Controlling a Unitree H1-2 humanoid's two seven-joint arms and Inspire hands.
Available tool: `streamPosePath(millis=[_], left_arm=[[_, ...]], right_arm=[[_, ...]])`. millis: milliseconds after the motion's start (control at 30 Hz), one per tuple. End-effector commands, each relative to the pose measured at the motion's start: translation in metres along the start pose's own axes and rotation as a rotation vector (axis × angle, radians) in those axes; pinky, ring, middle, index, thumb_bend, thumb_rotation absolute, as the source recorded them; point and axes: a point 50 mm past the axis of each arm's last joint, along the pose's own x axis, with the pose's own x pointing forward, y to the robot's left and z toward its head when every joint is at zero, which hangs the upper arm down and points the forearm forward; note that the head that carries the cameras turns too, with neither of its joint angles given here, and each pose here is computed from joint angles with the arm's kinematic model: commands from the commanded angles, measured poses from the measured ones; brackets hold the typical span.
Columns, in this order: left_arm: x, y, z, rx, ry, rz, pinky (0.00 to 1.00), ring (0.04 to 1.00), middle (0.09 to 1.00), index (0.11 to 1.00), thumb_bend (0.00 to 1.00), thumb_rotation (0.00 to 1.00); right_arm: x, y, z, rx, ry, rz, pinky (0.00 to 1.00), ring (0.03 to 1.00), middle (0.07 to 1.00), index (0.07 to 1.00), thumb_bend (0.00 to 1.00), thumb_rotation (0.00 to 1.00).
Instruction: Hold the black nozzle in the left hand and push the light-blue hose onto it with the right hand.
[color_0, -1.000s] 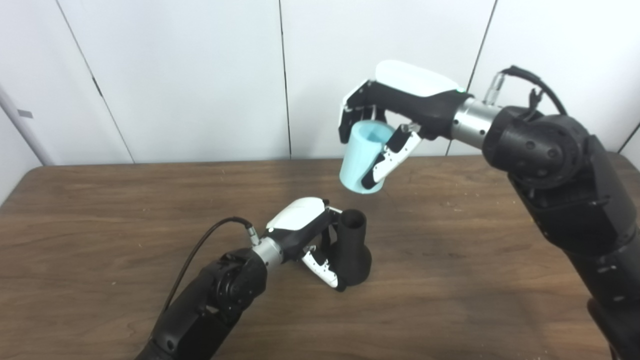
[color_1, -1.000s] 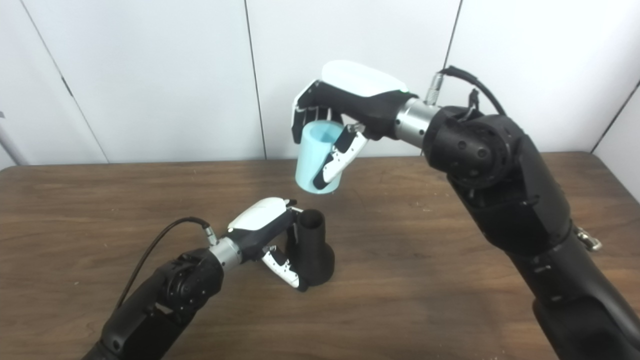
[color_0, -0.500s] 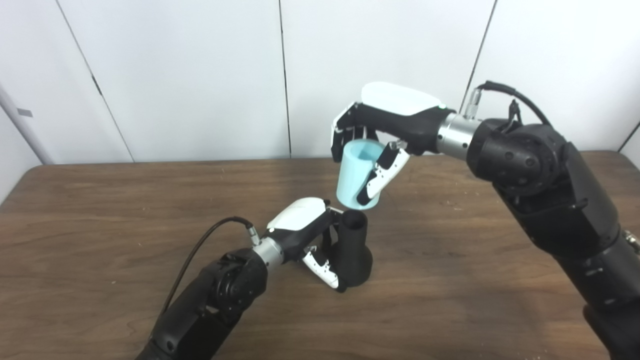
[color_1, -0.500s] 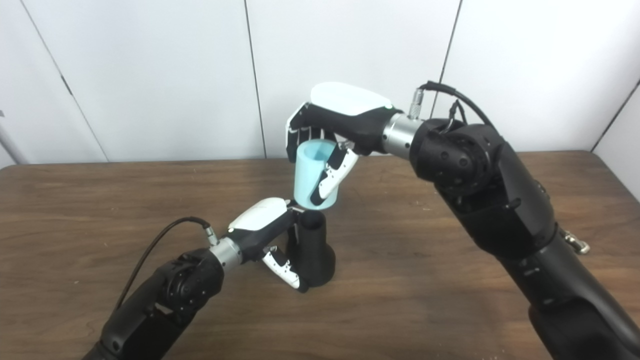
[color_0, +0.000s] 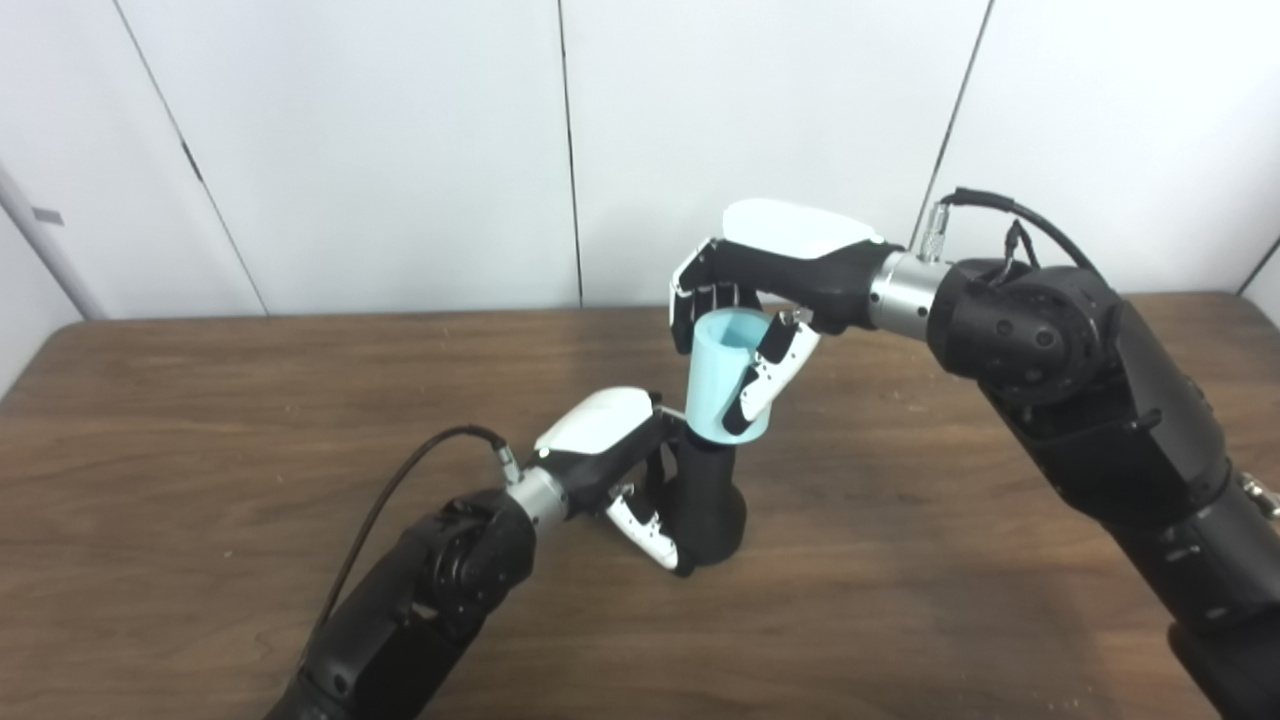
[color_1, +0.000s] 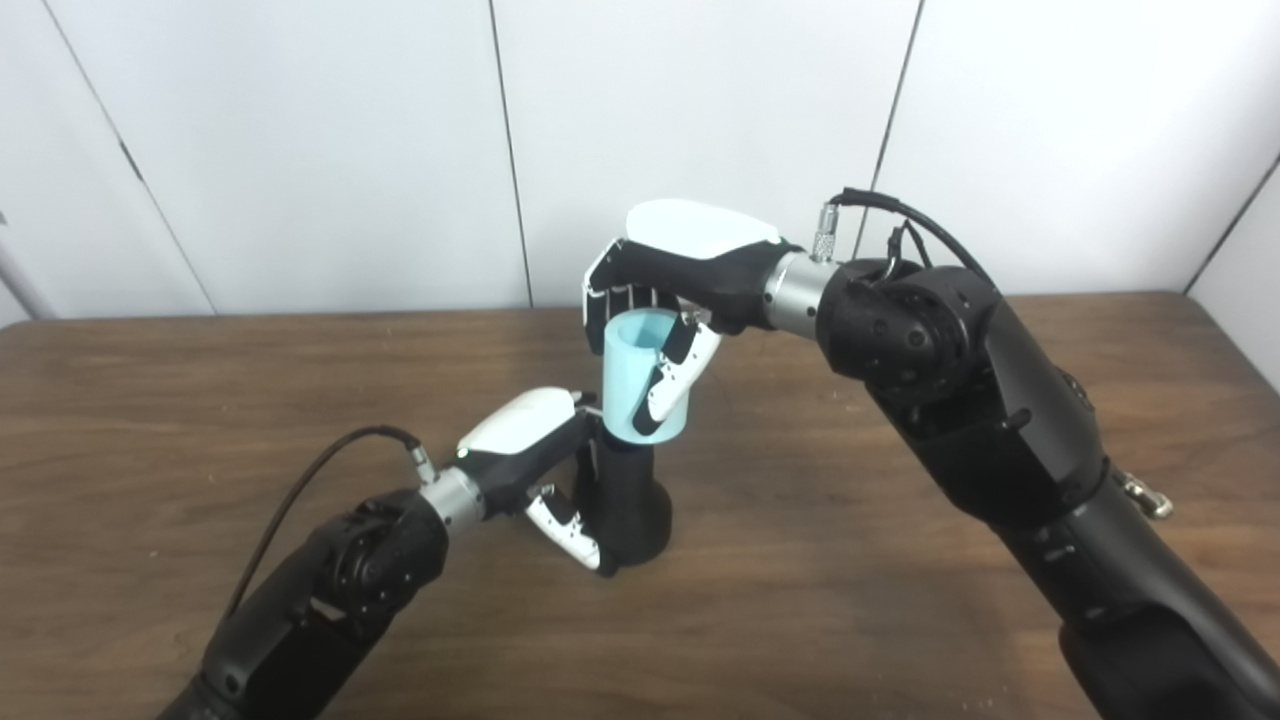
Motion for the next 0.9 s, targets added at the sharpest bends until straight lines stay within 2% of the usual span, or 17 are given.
streamPosePath(millis=[0,367,867], left_arm=[[-0.005,-0.021,-0.008,0.012,0.049,-0.115,1.00,0.608,0.473,0.489,0.53,0.00],[-0.005,-0.020,-0.007,0.015,0.053,-0.113,1.00,0.605,0.466,0.492,0.53,0.00],[-0.005,-0.019,-0.007,0.016,0.053,-0.114,1.00,0.603,0.476,0.488,0.53,0.00]], right_arm=[[-0.004,-0.017,0.008,-0.067,-0.026,-0.038,0.40,0.450,0.476,0.477,0.50,0.00],[-0.002,-0.005,0.010,-0.071,-0.023,-0.010,0.34,0.439,0.488,0.505,0.50,0.00],[0.003,-0.015,0.023,-0.067,-0.054,-0.028,0.35,0.438,0.477,0.509,0.50,0.00]])
